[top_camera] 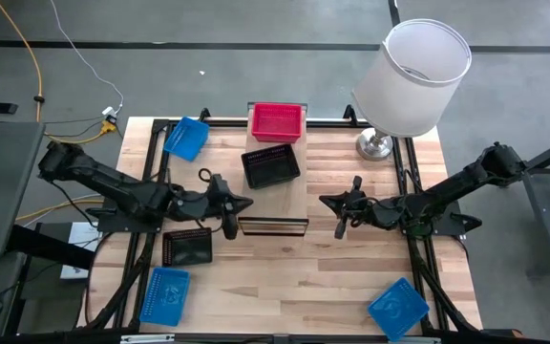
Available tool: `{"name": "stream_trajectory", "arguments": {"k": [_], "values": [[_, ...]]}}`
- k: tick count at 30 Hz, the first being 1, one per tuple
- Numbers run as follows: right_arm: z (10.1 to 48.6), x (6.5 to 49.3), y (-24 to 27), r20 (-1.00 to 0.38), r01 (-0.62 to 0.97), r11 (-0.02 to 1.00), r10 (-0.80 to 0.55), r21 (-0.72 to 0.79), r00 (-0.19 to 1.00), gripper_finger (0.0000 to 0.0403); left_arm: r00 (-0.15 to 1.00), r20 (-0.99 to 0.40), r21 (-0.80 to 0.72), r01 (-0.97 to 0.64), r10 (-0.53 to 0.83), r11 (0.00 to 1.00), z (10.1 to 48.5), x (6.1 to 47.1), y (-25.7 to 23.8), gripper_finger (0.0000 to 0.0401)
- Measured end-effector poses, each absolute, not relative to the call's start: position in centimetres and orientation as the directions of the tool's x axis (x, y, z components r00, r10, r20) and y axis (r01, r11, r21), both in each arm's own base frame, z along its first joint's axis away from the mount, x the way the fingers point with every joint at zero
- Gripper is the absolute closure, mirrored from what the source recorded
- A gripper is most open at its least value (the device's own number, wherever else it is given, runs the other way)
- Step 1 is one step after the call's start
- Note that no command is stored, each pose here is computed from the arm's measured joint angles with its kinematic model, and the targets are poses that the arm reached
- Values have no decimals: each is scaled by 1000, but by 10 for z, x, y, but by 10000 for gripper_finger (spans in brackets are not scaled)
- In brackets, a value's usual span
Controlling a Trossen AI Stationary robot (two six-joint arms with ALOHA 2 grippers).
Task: Stack baskets on shelf by color
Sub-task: Stack the top black bin on top of the black bin on the shelf
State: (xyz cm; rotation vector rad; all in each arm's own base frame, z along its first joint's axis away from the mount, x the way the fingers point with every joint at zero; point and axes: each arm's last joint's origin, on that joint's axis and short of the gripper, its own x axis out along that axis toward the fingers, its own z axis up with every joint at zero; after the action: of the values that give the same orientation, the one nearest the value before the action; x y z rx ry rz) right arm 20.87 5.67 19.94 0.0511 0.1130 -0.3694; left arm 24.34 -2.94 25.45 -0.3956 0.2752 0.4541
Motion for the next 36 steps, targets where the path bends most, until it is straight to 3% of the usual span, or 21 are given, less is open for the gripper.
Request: {"name": "stream_trajectory", "arguments": {"k": [5,10,36], "values": [[199,209,57,-119,363,931,-357,28,926,403,881,-257,-431,-473,398,769,233,238,-27,401],[200,209,56,-117,377,926,-372,26,921,403,851,-276,-460,-525,446,716,224,237,-16,401],[200,209,56,-117,380,925,-374,27,920,403,740,-301,-462,-665,602,587,218,238,52,401]]}}
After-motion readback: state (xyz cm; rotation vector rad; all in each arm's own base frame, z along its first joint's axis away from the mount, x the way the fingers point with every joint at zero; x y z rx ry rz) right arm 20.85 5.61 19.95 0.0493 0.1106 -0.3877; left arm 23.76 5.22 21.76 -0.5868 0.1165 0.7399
